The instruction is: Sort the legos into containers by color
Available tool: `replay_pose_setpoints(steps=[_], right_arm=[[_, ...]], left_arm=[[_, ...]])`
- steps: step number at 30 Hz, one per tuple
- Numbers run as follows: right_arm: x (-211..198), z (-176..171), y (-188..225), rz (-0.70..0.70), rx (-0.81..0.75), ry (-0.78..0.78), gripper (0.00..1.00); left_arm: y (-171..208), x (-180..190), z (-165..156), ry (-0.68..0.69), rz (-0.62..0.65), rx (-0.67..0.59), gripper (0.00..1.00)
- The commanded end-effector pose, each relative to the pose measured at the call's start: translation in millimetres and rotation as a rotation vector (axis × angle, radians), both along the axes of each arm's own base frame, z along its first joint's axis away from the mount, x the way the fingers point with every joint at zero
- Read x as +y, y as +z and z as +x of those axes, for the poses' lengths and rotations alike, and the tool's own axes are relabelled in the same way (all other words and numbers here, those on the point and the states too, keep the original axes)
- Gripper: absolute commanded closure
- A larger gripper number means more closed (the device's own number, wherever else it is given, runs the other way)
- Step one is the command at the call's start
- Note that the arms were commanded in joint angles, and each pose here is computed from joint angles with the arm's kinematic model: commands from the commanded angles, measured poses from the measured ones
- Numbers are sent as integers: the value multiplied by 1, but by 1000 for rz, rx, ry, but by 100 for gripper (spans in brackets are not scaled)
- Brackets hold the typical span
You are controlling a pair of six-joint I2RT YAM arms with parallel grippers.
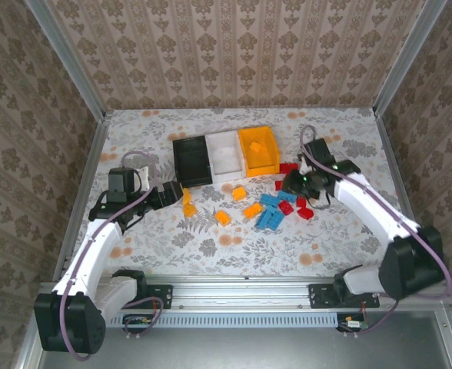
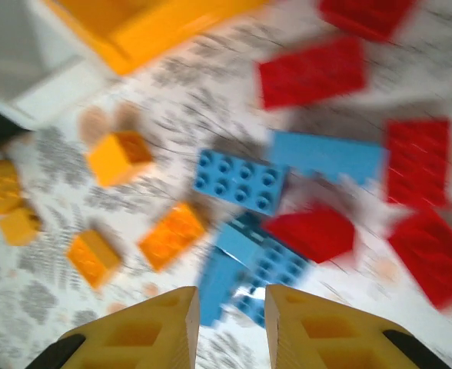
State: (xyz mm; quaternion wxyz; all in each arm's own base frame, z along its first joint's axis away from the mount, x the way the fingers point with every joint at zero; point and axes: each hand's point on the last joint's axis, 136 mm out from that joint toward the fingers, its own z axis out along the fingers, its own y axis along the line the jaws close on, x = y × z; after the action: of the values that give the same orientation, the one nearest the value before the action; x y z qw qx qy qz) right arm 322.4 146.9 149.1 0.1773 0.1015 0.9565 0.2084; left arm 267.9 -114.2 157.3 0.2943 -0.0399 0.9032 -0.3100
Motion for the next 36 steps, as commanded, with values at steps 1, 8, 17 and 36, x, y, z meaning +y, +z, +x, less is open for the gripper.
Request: replay_pose_setpoints(steps=[1,8,17,36], right_arm=[[49,49,10,106,-47,65,69],[89,91,6,46,-38,131,55],[2,4,-52,-328,124,65,27],[-107,-78,-93,-426,290,-35,40]], left_arm=[[2,0,-2,-1,-17,-2,0],[5,8,-6,15,13,-1,0],[4,5,-3,4,3,8,0],[12,2,-7,4,-21,-7,0]])
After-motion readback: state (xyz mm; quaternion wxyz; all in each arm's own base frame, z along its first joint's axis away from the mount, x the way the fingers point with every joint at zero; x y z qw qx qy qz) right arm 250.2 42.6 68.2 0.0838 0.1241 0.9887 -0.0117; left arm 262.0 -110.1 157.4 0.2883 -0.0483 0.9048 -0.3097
